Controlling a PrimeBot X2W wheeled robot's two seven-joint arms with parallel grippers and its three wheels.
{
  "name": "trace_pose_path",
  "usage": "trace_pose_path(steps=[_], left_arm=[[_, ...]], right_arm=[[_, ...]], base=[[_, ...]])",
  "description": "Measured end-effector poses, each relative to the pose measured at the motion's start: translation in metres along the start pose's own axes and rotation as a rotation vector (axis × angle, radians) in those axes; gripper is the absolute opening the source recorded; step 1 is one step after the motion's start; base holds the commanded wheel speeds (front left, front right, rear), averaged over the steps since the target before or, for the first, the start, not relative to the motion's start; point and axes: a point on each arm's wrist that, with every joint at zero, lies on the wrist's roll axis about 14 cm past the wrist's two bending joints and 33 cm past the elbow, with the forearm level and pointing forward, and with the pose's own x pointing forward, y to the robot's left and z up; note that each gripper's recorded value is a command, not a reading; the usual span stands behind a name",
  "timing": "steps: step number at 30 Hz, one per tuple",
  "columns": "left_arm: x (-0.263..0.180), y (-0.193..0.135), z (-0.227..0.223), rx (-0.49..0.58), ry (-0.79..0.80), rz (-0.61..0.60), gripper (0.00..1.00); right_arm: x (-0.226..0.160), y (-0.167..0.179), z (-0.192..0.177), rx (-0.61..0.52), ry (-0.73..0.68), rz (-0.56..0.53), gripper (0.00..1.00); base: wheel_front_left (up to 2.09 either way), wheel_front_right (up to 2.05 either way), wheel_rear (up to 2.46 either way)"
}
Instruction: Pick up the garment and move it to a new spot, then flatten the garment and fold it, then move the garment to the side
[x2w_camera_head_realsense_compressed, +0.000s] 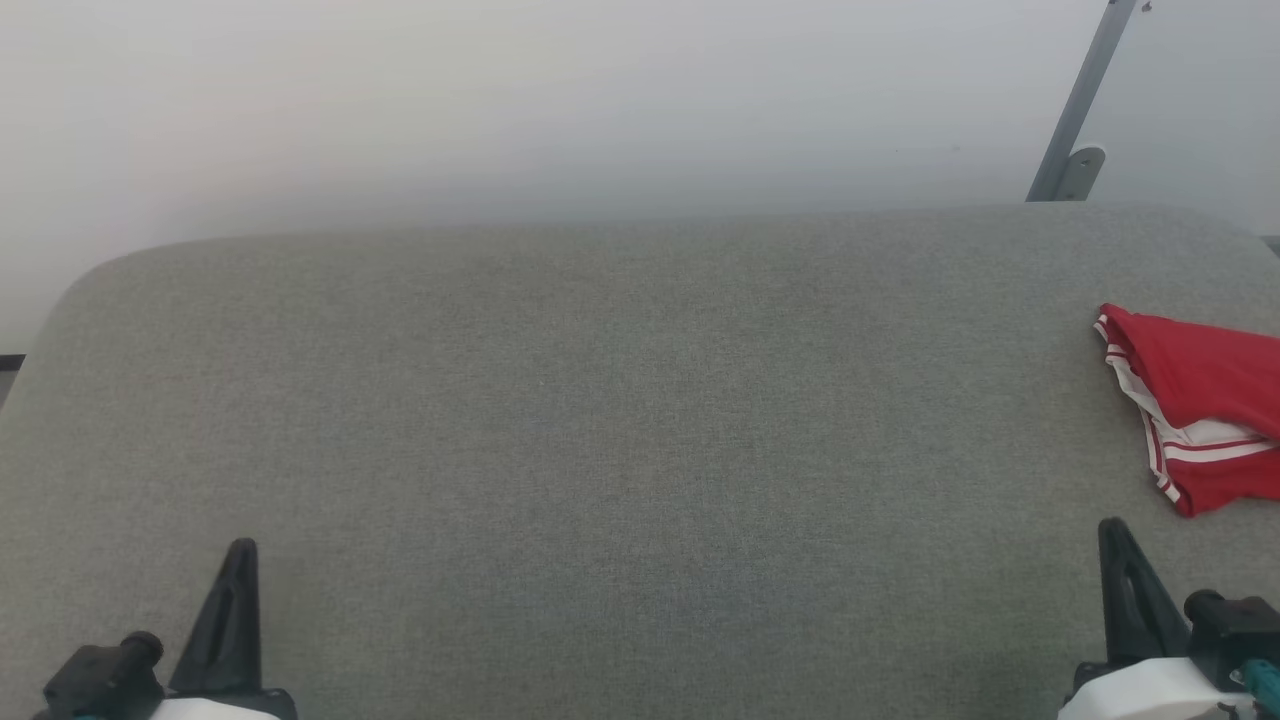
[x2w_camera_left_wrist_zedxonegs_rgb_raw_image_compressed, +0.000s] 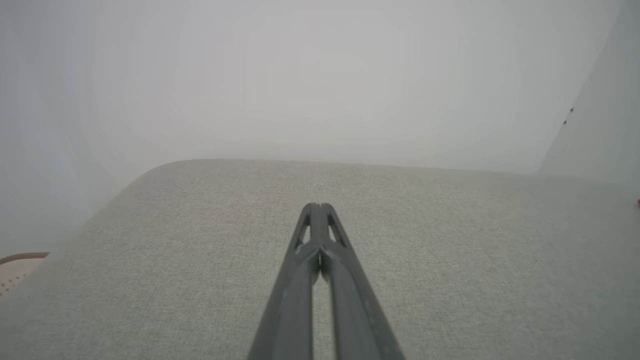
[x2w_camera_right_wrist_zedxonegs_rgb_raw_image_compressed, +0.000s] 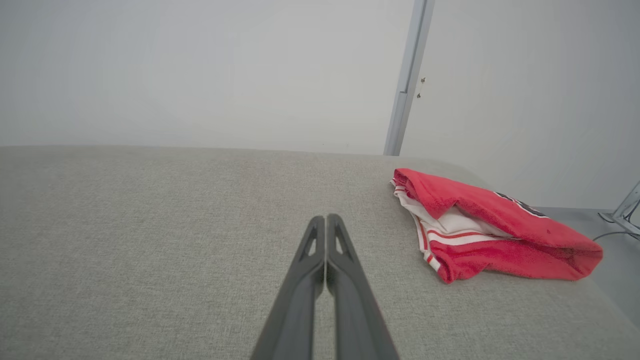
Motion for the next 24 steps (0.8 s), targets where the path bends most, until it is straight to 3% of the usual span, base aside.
trace_pose_path(steps=[24], left_arm=[[0.004, -0.003, -0.019, -0.420, 0.068, 0.087, 0.00]], right_arm=[[0.005, 0.001, -0.012, 0.452, 0.060, -0.066, 0.00]], base=[[0.00, 0.00, 0.00]])
